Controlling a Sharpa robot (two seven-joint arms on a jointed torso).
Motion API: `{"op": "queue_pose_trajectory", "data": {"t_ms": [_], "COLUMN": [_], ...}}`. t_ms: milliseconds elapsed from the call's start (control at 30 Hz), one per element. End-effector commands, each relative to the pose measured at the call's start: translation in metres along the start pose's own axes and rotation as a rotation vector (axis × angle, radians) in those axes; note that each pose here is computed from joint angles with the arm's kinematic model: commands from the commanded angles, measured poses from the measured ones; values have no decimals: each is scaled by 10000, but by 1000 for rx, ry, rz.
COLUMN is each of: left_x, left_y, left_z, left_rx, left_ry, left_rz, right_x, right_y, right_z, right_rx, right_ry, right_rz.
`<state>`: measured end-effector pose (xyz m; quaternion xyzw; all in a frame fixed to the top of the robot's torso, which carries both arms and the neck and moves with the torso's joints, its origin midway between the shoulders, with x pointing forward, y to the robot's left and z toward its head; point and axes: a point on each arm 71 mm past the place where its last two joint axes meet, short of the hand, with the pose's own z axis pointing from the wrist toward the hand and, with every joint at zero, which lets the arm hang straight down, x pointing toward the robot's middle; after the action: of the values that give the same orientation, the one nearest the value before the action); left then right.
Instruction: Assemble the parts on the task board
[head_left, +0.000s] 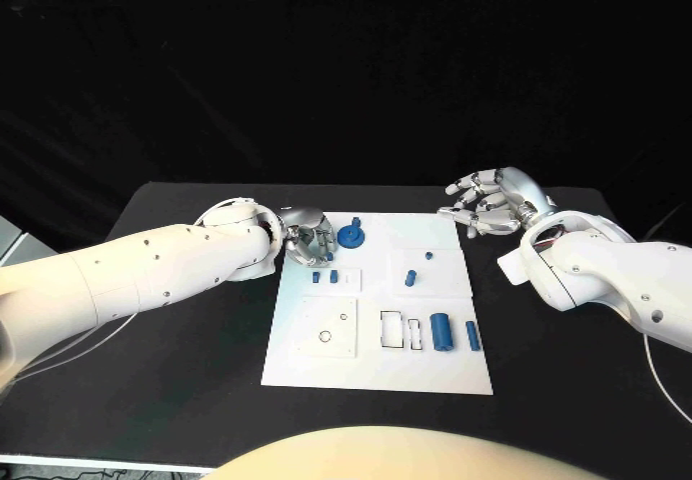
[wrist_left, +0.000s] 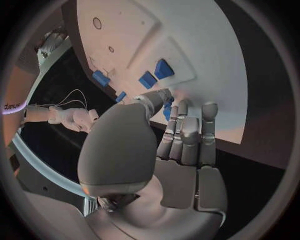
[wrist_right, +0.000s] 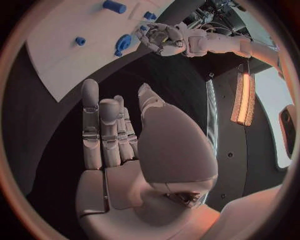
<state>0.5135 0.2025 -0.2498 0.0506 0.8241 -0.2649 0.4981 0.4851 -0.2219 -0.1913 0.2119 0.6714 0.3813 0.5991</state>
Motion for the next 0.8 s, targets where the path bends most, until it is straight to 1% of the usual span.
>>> {"op": "queue_pose_trajectory", "data": {"t_ms": [33, 133, 200, 267, 333, 433, 500, 567, 667, 733, 767, 800], "left_x": [6, -5, -33, -85, -152, -258, -324, -368, -414, -432, -438, -440], "left_y": [43, 101, 153, 219, 288, 401, 484, 538, 580, 580, 568, 553], "left_z": [-22, -56, -89, -129, -172, -242, -299, -353, -434, -488, -524, -547], "left_rx": [-27, -44, -55, -63, -59, -47, -32, -11, 27, 60, 82, 98], "left_ry": [20, 19, 4, -34, -87, -173, -228, -268, -314, -334, -340, -342], "left_rz": [-4, -4, -12, -44, -104, -248, -375, -487, -648, -751, -820, -862], "right_x": [53, 73, 91, 113, 138, 178, 217, 256, 317, 353, 372, 381], "right_y": [-9, -21, -29, -27, -27, -39, -48, -57, -70, -75, -77, -77], "right_z": [4, 12, 21, 33, 47, 66, 77, 84, 95, 109, 121, 132], "right_rx": [-7, -20, -36, -71, -101, -124, -136, -142, -144, -144, -144, -146], "right_ry": [81, 124, 158, 191, 218, 251, 268, 277, 277, 267, 256, 244], "right_rz": [-63, -125, -190, -287, -378, -482, -554, -610, -680, -717, -734, -744]}}
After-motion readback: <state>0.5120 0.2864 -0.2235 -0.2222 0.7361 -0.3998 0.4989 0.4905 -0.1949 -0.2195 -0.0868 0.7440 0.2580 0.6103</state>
